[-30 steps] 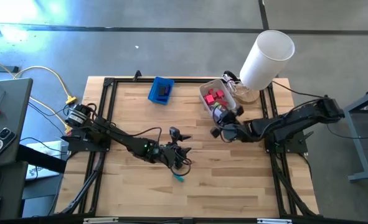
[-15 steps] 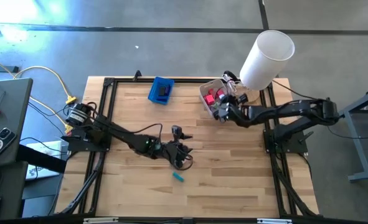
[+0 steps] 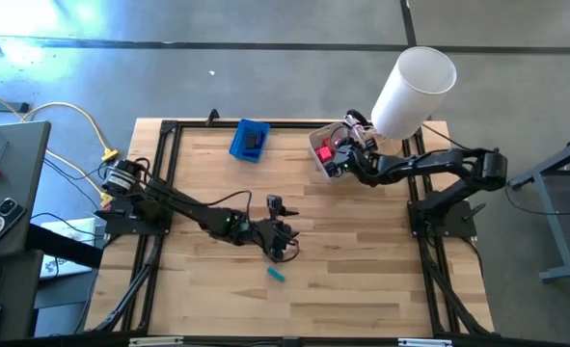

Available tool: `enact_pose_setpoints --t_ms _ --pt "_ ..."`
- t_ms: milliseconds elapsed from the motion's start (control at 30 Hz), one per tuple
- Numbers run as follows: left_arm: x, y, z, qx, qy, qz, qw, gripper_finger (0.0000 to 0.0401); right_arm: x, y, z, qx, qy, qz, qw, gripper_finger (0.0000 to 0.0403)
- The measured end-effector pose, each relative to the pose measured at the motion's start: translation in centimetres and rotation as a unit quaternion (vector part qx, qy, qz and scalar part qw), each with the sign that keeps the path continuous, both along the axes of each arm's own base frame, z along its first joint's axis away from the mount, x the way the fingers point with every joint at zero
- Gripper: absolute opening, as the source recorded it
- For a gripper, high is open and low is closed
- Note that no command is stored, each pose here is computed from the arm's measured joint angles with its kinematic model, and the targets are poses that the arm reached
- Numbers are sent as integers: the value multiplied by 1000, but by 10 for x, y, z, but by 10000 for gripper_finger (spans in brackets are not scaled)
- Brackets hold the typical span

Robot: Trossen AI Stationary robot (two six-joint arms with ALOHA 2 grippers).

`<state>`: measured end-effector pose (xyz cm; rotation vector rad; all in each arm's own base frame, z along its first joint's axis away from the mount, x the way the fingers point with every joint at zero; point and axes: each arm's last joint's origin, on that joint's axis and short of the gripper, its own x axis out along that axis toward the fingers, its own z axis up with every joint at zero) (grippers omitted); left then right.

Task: Pick & Place Office items
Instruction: Put the light purple charger adapter into the white bin, then put the white charger adapter into the white bin

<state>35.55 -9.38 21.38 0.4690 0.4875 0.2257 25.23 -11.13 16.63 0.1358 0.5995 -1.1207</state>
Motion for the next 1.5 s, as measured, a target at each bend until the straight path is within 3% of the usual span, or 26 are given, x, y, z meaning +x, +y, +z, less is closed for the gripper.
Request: enact_pose_setpoints --t_ms 467,933,1300,1500 --pt "1 0 0 -27 0 -21 999 272 5 -21 -32 29 21 -7 999 127" --pt "1 0 0 -38 -3 -17 999 272 10 -21 -32 42 0 28 999 136" --pt "1 -2 -1 -52 3 -45 998 272 10 -21 -31 36 2 34 999 246" --pt "1 -2 -1 -52 3 -44 998 272 12 -13 -24 9 14 39 999 267"
